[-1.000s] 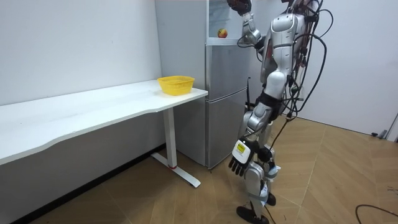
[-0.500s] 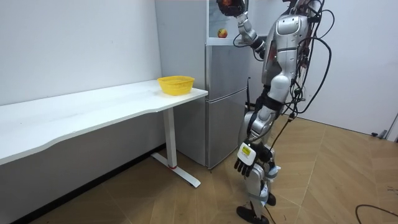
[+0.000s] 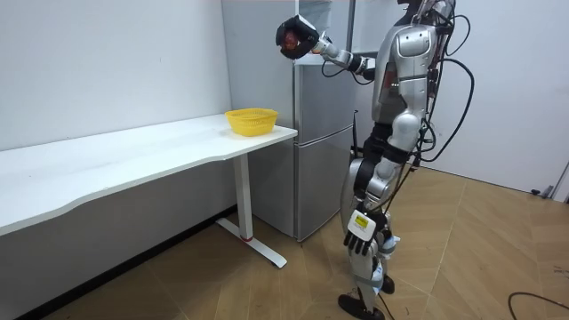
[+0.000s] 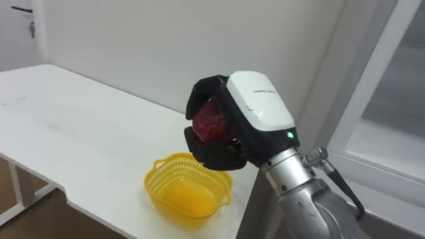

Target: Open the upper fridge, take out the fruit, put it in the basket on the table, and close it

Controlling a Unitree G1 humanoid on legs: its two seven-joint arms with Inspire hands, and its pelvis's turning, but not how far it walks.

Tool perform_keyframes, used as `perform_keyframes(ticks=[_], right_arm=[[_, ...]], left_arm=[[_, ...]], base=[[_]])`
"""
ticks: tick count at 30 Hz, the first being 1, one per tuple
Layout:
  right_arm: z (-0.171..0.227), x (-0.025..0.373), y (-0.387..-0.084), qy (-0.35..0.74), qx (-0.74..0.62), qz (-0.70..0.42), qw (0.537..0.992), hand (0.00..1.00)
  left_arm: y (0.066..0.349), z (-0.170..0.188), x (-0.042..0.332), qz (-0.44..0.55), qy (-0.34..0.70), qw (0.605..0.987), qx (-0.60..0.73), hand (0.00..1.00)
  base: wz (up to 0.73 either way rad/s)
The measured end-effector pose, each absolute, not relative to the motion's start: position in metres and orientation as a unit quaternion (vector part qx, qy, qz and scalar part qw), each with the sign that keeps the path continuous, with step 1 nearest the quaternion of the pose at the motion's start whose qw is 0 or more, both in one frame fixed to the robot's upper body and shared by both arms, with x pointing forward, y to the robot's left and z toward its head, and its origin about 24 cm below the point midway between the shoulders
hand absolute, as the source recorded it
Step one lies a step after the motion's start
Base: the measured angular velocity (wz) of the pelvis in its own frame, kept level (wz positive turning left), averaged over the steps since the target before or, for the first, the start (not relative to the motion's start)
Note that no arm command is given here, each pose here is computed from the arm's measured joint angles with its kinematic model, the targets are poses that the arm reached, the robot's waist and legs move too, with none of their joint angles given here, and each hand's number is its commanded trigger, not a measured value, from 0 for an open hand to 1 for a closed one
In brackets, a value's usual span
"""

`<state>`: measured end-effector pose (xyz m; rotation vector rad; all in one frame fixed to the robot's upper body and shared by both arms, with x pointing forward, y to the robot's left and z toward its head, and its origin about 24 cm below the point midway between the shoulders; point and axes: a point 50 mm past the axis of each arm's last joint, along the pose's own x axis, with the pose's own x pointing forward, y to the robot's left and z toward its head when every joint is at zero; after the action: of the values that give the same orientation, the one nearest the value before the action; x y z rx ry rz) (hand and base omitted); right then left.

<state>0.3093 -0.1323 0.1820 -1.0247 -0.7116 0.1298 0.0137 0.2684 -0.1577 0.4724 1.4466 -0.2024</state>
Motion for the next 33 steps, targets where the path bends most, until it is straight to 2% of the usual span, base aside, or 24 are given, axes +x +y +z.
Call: perform_keyframes(ticks=[5, 19, 33], right_arm=[[0.151, 0.33, -0.147, -0.241, -0.528, 0.071, 0.811, 1.0], [0.107, 0.34, -0.159, -0.124, -0.579, 0.124, 0.797, 1.0], [0.097, 0.343, -0.167, -0.1, -0.586, 0.118, 0.795, 1.0]], left_arm=[[0.275, -0.156, 0.012, -0.085, 0.66, 0.714, 0.218, 0.0], [0.297, -0.146, 0.023, -0.086, 0.66, 0.709, 0.233, 0.0], [0.308, -0.14, 0.023, -0.076, 0.661, 0.705, 0.247, 0.0]], base=[[0.11], [0.09], [0.03]])
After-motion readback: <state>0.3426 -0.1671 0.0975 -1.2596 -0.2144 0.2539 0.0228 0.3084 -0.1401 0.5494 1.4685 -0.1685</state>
